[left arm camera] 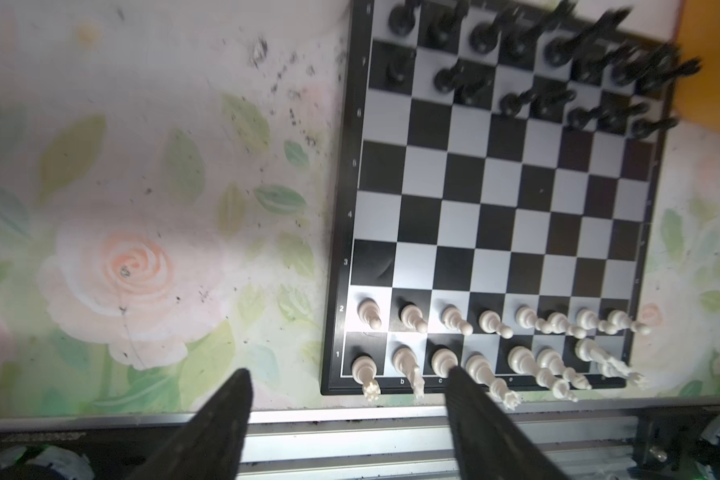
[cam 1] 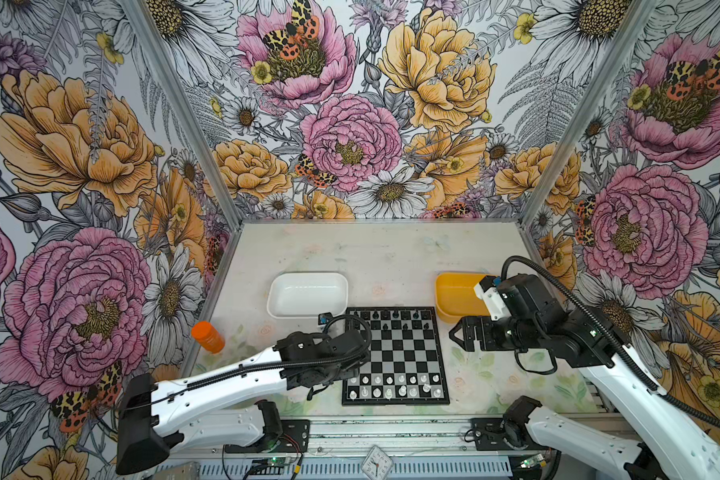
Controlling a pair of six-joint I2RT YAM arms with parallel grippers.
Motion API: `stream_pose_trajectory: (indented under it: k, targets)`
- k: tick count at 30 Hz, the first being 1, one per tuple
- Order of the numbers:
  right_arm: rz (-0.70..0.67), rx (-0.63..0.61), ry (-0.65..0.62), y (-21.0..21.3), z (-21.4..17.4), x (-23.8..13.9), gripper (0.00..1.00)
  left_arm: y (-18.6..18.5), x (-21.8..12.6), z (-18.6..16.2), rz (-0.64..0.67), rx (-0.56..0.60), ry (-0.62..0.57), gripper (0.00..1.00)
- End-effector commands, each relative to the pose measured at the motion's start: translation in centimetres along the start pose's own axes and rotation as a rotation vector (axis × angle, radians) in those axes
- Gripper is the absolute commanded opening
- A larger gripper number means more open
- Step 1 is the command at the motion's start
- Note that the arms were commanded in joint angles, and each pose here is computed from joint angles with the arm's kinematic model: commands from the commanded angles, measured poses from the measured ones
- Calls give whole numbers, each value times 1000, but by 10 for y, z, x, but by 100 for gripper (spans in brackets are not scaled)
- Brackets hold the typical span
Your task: Set up the chess pieces on the board
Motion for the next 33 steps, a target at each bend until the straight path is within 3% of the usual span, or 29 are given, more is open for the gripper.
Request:
stream_pose_trajectory:
  k: [1, 8, 12, 19, 23, 30, 33]
  targets:
    - [-81, -30, -72, -7, 11, -7, 100, 33, -34, 38, 35, -54, -208, 99]
    - [-266, -1, -215, -31, 41, -16, 100, 101, -93, 88, 111, -241, -569, 99]
    - [-311, 57, -323, -49, 57, -23, 100, 115, -109, 107, 195, -229, -698, 99]
    - [-423, 136, -403, -85, 78, -13, 100, 129, -89, 140, 348, -164, -714, 99]
    - [-458, 185, -479, -107, 86, -9, 100, 156, -67, 153, 391, -220, -700, 99]
    - [-556, 126, -581, -135, 87, 7, 100, 191, -55, 163, 422, -293, -922, 99]
    - [-598, 97, -633, -144, 85, 13, 100, 190, -44, 171, 405, -267, -947, 99]
Point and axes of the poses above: each gripper's point midway between its finger pads, its own x axis out along the fingers, its own y axis along the line the jaws close on, z = x × y, the point moved 5 cm from there along -x, back along the fingers, and after that the axes turned 1 degree about x, right-handed, at the moved point
